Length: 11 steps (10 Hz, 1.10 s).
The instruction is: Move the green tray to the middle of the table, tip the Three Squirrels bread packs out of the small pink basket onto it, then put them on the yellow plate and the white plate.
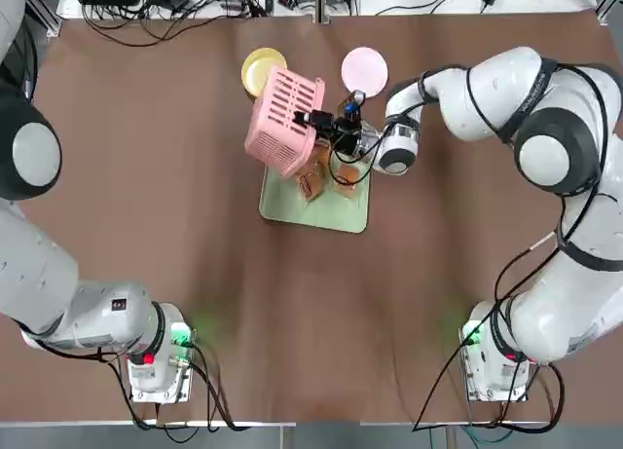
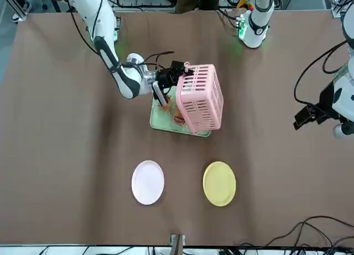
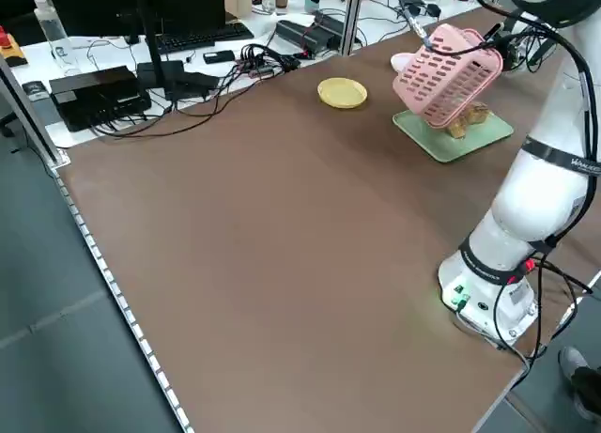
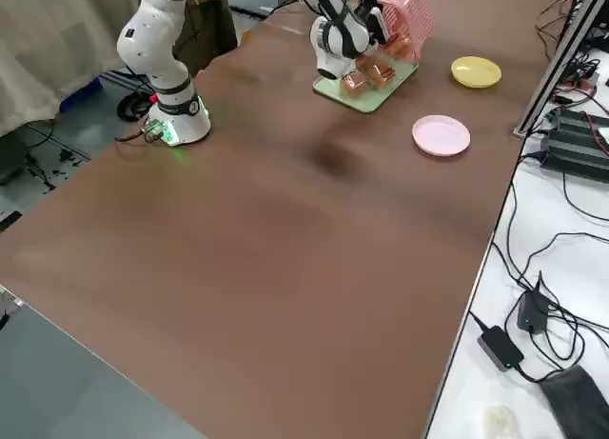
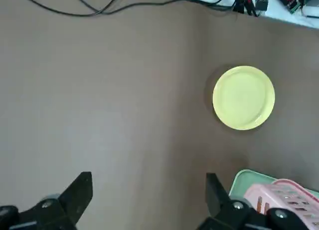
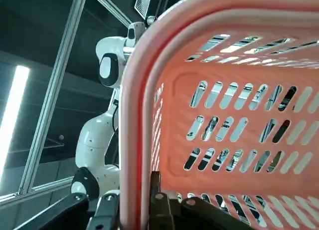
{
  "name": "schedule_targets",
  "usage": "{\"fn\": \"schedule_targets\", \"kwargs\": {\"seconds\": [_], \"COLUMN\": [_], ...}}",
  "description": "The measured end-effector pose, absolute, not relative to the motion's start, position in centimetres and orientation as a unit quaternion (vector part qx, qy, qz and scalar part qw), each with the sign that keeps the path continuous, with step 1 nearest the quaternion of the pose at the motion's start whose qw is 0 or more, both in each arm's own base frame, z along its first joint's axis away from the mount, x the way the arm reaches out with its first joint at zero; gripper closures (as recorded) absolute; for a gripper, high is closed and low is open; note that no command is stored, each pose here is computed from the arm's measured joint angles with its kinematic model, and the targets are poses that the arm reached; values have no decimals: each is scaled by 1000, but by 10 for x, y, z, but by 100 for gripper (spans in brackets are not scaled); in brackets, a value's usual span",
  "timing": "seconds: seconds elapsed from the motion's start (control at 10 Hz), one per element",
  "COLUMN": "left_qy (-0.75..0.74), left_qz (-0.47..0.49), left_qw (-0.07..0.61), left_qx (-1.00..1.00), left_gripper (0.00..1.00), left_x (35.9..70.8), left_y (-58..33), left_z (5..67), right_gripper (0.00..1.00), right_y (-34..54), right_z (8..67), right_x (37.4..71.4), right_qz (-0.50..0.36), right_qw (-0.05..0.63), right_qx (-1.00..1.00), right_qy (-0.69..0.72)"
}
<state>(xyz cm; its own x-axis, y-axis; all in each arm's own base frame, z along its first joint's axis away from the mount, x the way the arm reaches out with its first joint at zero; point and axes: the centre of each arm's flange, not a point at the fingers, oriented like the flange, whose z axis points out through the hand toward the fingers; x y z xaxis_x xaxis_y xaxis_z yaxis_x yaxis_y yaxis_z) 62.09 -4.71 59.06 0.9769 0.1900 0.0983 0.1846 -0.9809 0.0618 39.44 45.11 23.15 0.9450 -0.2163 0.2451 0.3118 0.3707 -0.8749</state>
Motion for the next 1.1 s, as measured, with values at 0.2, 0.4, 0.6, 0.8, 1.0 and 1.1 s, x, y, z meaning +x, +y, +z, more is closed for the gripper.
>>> {"fn": "schedule_targets", "kwargs": {"seconds": [0.2, 0.4, 0.6, 0.8, 1.0, 1.1], "left_qy": [96, 99, 100, 100, 100, 100], "left_qz": [51, 53, 53, 53, 53, 53], "left_qw": [26, 26, 26, 26, 26, 26], "left_qx": [994, 993, 993, 993, 993, 993], "left_gripper": [0, 0, 0, 0, 0, 0], "left_x": [621, 621, 621, 621, 621, 621], "left_y": [-45, -40, -40, -40, -40, -40], "left_z": [591, 592, 593, 593, 593, 593], "right_gripper": [93, 93, 93, 93, 93, 93], "right_y": [460, 466, 472, 485, 491, 493], "right_z": [240, 247, 248, 248, 247, 247], "right_x": [400, 404, 409, 414, 419, 422], "right_qz": [-168, -173, -177, -181, -182, -184], "right_qw": [833, 836, 839, 844, 846, 846], "right_qx": [-525, -519, -513, -504, -500, -499], "right_qy": [-41, -43, -39, -33, -31, -31]}}
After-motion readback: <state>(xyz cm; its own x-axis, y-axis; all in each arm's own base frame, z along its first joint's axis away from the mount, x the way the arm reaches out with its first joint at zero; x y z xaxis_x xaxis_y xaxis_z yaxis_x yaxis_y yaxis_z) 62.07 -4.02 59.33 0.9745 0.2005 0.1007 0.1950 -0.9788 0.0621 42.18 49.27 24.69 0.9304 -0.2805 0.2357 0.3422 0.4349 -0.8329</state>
